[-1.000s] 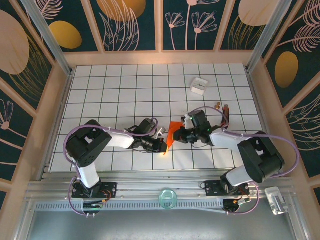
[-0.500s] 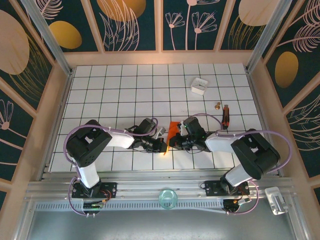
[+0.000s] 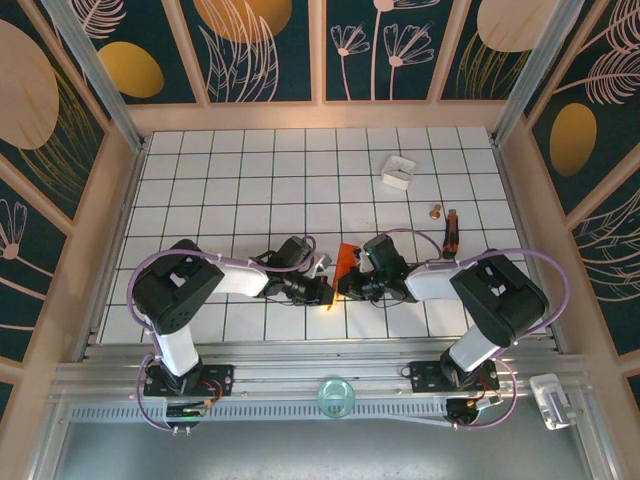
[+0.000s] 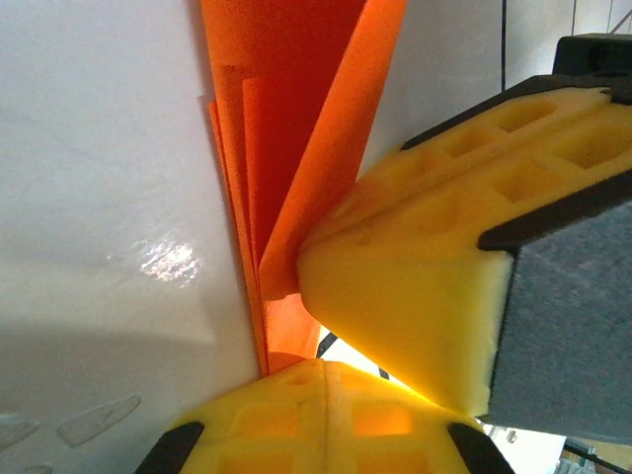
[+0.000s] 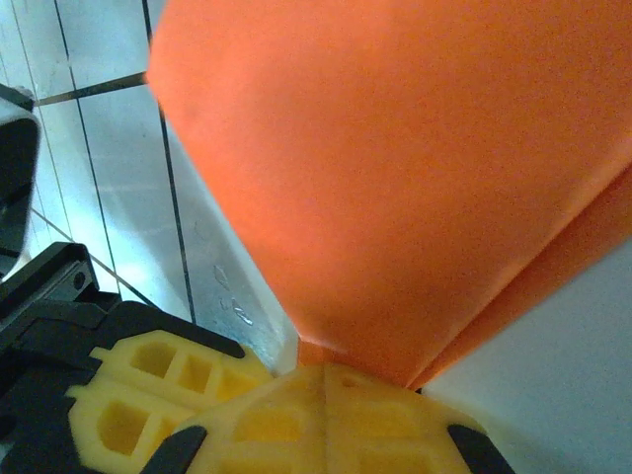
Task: Fold a paper plane with a square sheet of paper (pick it up from the middle)
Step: Fold the wing for the fifth time at the center of the table.
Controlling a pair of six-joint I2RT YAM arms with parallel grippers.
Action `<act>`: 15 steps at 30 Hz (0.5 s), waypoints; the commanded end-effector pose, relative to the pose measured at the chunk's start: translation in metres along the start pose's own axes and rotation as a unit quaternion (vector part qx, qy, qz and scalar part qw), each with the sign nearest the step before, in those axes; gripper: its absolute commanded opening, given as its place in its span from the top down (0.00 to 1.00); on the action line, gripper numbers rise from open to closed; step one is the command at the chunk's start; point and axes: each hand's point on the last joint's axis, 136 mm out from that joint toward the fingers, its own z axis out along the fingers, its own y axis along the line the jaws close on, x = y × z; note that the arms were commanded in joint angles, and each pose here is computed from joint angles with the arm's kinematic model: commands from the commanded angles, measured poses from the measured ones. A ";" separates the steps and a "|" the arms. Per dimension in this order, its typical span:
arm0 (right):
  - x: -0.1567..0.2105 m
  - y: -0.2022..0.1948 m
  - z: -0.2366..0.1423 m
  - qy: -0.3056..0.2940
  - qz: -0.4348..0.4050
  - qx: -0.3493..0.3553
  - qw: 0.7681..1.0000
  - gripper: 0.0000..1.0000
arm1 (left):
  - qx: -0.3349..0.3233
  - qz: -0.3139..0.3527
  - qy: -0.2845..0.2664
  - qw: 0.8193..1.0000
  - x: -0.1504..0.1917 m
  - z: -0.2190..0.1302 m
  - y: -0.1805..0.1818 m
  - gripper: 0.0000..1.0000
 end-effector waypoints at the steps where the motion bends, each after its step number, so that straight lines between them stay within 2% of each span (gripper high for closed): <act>1: 0.008 -0.020 0.008 0.011 0.005 0.043 0.999 1.00 | -0.091 -0.084 0.101 0.987 0.065 0.004 0.059 1.00; 15: -0.009 -0.038 0.001 0.001 0.001 0.072 0.997 1.00 | -0.099 -0.085 0.122 0.984 0.081 0.001 0.068 1.00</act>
